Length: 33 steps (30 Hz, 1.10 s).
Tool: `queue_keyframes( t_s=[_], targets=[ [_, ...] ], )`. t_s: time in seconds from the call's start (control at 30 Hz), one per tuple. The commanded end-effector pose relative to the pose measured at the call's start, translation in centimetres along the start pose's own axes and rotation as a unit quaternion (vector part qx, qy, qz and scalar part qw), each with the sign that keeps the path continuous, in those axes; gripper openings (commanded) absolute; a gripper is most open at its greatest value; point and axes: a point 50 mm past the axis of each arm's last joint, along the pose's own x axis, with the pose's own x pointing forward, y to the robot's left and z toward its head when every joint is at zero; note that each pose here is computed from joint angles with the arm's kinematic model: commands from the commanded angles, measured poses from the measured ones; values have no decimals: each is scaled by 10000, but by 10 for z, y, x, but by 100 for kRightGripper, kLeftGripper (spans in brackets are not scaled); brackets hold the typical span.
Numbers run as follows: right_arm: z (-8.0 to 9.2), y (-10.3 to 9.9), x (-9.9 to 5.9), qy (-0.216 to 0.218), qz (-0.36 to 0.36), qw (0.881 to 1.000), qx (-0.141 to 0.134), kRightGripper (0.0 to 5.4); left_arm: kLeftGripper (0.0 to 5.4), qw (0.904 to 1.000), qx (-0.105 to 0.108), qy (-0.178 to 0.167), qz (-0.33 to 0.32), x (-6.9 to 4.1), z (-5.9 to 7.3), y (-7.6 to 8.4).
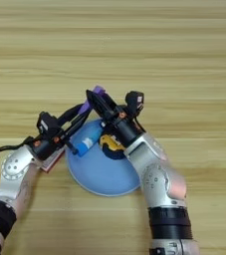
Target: Move the objects on the table
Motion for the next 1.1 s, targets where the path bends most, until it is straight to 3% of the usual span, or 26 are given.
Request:
queue_keyframes(
  t_s=[0.03, 0.4, 0.6, 0.7, 0.83, 1.1],
  targets=[
    [6, 0, 2, -89, -32, 9999, -86, 140, 136, 9999, 113, 12, 17, -1, 1, 3],
    [11, -4, 1, -203, -179, 9993, -268, 140, 233, 9985, 82, -336, 432, 1, 11, 15],
    [23, -6, -3, -359, -293, 9976, -517, 140, 284, 9913, 203, -521, 1195, 0, 19, 37],
    [30, -8, -6, -462, -374, 9959, -676, 140, 315, 9821, 320, -489, 1792, -2, 20, 53],
    [38, -11, -11, -550, -484, 9935, -876, 140, 338, 9622, 431, -262, 2675, -10, 18, 76],
    [49, -17, -18, -686, -734, 9879, -1185, 140, 419, 9268, 597, 547, 3667, -25, 4, 101]
  ],
)
